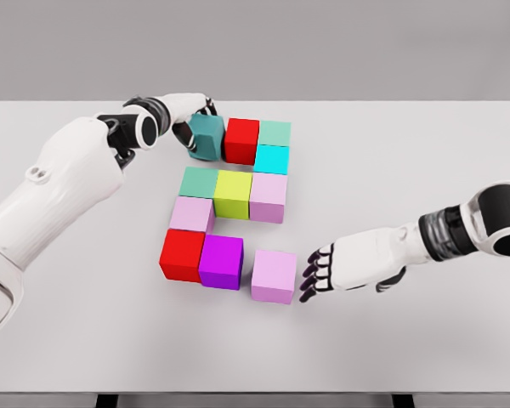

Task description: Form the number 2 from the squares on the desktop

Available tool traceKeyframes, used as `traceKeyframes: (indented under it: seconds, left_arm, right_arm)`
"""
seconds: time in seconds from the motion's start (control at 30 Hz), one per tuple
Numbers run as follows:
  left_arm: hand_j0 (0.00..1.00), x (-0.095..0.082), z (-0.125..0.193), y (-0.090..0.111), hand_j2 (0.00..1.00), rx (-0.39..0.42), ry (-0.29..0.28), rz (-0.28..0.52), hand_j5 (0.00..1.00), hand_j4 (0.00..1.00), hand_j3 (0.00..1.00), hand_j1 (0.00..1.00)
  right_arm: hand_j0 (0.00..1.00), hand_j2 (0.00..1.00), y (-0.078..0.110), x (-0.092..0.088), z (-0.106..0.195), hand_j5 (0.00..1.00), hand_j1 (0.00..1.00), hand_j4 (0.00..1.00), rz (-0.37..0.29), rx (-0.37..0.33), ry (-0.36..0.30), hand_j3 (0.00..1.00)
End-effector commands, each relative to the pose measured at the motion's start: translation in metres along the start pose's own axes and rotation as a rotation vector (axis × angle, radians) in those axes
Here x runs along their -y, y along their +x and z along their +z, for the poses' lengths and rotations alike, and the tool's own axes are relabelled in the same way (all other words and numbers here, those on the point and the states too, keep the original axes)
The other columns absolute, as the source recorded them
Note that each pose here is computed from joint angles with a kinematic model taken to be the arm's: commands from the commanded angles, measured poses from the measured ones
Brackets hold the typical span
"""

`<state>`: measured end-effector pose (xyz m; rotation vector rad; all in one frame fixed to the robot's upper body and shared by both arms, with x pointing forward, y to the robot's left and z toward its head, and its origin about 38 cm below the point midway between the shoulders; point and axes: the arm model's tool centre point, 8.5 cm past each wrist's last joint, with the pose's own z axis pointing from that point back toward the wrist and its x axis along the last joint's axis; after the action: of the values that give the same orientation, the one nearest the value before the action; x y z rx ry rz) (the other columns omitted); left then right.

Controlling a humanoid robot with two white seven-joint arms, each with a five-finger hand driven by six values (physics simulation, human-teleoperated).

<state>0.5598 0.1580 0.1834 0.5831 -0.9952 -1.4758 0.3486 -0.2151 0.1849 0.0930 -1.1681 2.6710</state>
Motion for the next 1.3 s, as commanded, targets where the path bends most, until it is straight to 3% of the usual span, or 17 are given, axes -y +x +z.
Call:
traceKeyframes:
  seconds: [0.0, 0.13, 0.27, 0.37, 0.47, 0.77, 0.9, 1.27]
  left_arm:
    - [1.00, -0.001, -0.001, -0.010, 1.00, -0.013, -0.002, 0.012, 1.00, 1.00, 1.00, 1.00]
    - [1.00, -0.009, 0.001, -0.011, 1.00, 0.005, 0.017, 0.045, 1.00, 1.00, 1.00, 1.00]
    - [1.00, -0.007, 0.000, -0.006, 1.00, 0.038, 0.014, 0.035, 1.00, 1.00, 1.00, 1.00]
    - [1.00, -0.004, -0.001, -0.004, 1.00, 0.076, -0.005, 0.075, 1.00, 1.00, 1.00, 1.00]
    - [1.00, 0.002, -0.005, -0.004, 1.00, 0.067, -0.015, 0.083, 1.00, 1.00, 1.00, 1.00]
    - [1.00, 0.003, -0.012, -0.006, 1.00, 0.037, 0.047, 0.103, 1.00, 1.00, 1.00, 1.00]
    - [1.00, 0.008, -0.017, -0.007, 1.00, 0.024, 0.036, 0.110, 1.00, 1.00, 1.00, 1.00]
    - [1.00, 0.005, -0.016, -0.010, 1.00, 0.025, 0.039, 0.112, 1.00, 1.00, 1.00, 1.00]
  right_arm:
    - [1.00, 1.00, 0.004, 0.002, -0.010, 1.00, 1.00, 1.00, 0.001, 0.027, -0.003, 1.00]
    - [1.00, 1.00, 0.003, 0.006, -0.010, 1.00, 1.00, 1.00, 0.006, 0.029, -0.008, 1.00]
    - [1.00, 1.00, 0.003, 0.010, -0.010, 1.00, 1.00, 1.00, 0.010, 0.031, -0.016, 1.00]
    - [1.00, 1.00, 0.002, 0.014, -0.008, 1.00, 1.00, 1.00, 0.007, 0.032, -0.026, 1.00]
    - [1.00, 1.00, 0.003, 0.017, -0.012, 1.00, 1.00, 1.00, 0.013, 0.042, -0.031, 1.00]
    - [1.00, 1.00, -0.005, 0.019, -0.010, 1.00, 1.00, 1.00, 0.007, 0.023, -0.034, 1.00]
    - [1.00, 1.00, -0.016, 0.018, -0.003, 1.00, 1.00, 1.00, -0.007, -0.012, -0.033, 1.00]
    - [1.00, 1.00, -0.021, 0.024, -0.001, 1.00, 1.00, 1.00, 0.000, -0.025, -0.041, 1.00]
